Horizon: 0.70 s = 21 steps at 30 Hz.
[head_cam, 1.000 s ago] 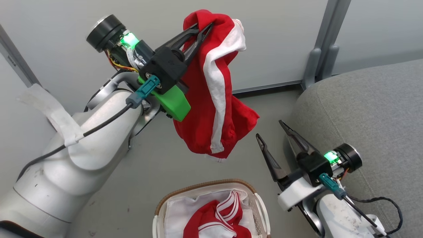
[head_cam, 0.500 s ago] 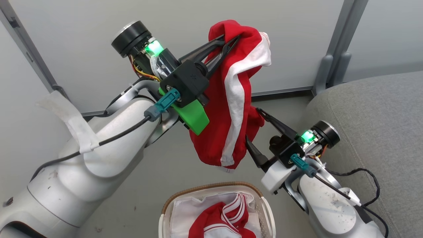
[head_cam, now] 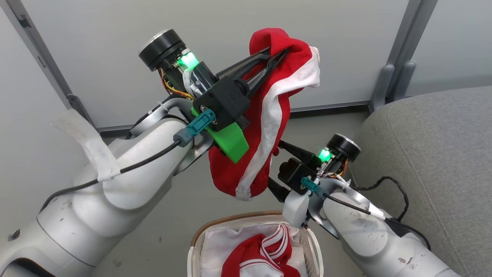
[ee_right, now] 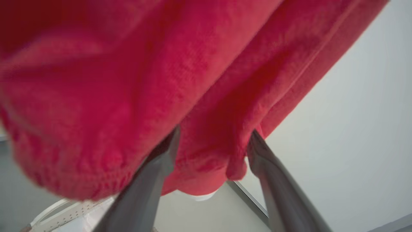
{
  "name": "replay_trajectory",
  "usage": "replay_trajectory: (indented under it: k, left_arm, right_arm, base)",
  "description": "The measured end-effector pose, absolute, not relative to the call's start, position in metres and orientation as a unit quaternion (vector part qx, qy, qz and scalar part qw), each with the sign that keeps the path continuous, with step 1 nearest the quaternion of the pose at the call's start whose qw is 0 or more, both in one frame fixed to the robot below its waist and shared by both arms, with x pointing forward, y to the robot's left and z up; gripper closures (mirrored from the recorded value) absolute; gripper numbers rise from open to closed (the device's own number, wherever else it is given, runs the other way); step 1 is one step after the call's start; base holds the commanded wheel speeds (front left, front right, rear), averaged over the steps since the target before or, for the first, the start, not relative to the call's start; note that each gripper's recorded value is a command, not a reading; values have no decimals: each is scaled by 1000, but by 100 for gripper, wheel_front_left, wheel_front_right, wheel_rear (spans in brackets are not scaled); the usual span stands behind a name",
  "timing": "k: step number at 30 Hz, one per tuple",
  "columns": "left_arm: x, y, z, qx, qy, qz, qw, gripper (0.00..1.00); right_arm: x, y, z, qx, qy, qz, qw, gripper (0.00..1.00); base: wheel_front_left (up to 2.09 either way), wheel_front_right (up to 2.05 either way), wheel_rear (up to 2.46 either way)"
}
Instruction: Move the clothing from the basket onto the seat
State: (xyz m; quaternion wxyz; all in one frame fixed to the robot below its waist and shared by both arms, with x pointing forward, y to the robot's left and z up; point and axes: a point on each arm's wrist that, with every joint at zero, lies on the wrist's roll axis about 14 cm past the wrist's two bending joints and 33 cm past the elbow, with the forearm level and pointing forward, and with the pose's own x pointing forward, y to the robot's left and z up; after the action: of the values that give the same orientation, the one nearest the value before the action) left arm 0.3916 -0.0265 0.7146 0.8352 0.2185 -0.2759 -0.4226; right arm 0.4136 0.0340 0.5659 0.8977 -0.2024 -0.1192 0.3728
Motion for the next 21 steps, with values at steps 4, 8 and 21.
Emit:
replay_trajectory:
  k: [4,8,21]
  left_arm:
    - [392,-27,712,215,-274,-424,836,100]
    - [393,-27,710,211,-271,-427,836,100]
    - [393,-30,704,194,-265,-435,838,100]
  right_arm:
    - [415,41,564,-210,-112,392,889,0]
    - [423,42,578,-215,-129,388,887,0]
    - [428,57,569,-239,-111,412,872,100]
  base:
    - [0,0,0]
    - [0,0,0]
    - [0,0,0]
